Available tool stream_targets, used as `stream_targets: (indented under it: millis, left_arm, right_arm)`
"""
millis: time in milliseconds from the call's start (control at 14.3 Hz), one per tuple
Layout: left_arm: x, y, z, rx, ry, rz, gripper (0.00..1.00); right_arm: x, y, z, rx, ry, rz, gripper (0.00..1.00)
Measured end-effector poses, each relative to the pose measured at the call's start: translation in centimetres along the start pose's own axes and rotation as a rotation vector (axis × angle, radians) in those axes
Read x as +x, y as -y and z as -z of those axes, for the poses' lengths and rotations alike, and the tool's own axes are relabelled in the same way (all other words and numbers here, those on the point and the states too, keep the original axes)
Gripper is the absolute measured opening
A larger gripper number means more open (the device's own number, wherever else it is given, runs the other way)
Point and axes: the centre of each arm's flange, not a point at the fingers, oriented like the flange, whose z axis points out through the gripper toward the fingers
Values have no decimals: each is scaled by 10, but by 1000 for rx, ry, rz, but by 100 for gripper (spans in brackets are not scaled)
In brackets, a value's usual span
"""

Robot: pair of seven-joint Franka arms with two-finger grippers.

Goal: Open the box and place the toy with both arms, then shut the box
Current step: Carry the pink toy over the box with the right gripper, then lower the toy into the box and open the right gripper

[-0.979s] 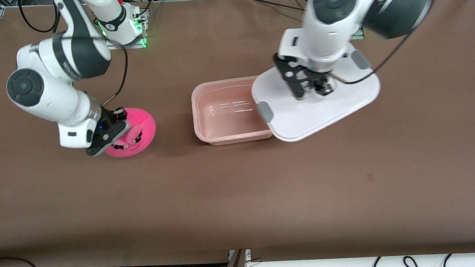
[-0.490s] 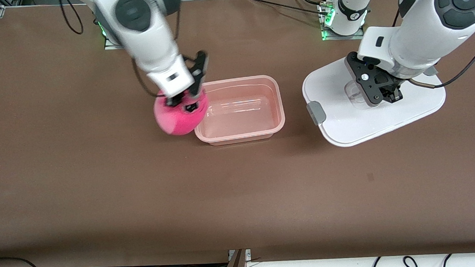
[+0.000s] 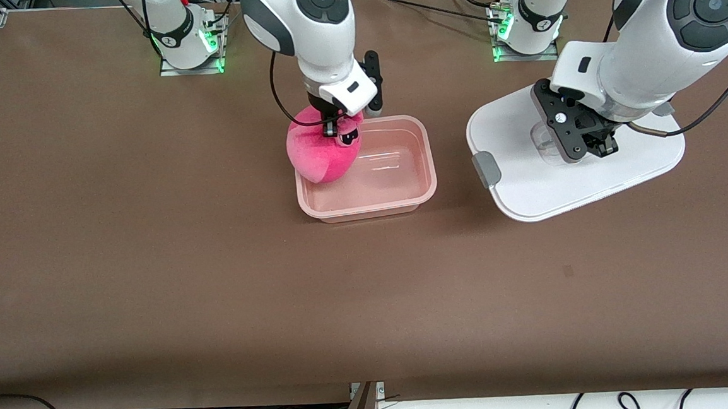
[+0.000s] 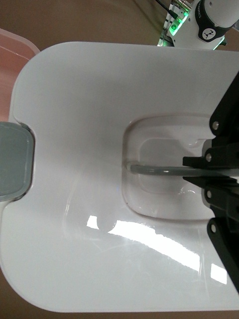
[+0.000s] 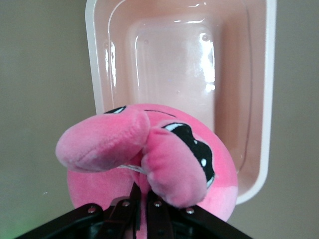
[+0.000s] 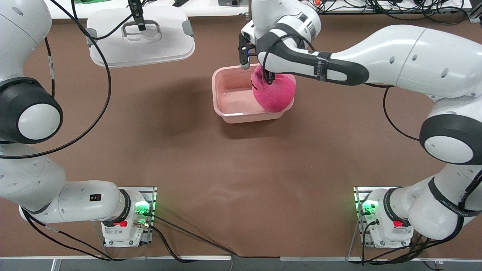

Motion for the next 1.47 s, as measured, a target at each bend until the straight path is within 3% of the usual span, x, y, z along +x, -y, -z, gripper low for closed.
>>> stream_targets:
  millis: [630,979,1469]
  left_arm:
    - [3,-3,0,-1,1,-9,7]
    - [4,-4,0,-2,2,-10,7]
    - [4,-4,0,-3,2,-11,7]
  right_arm:
    - [21,-34,-47,-24,19,7,7]
    - [21,-50,-34,-53,-7,-12,7]
    - [31,-53,-99,8,52,-31,7]
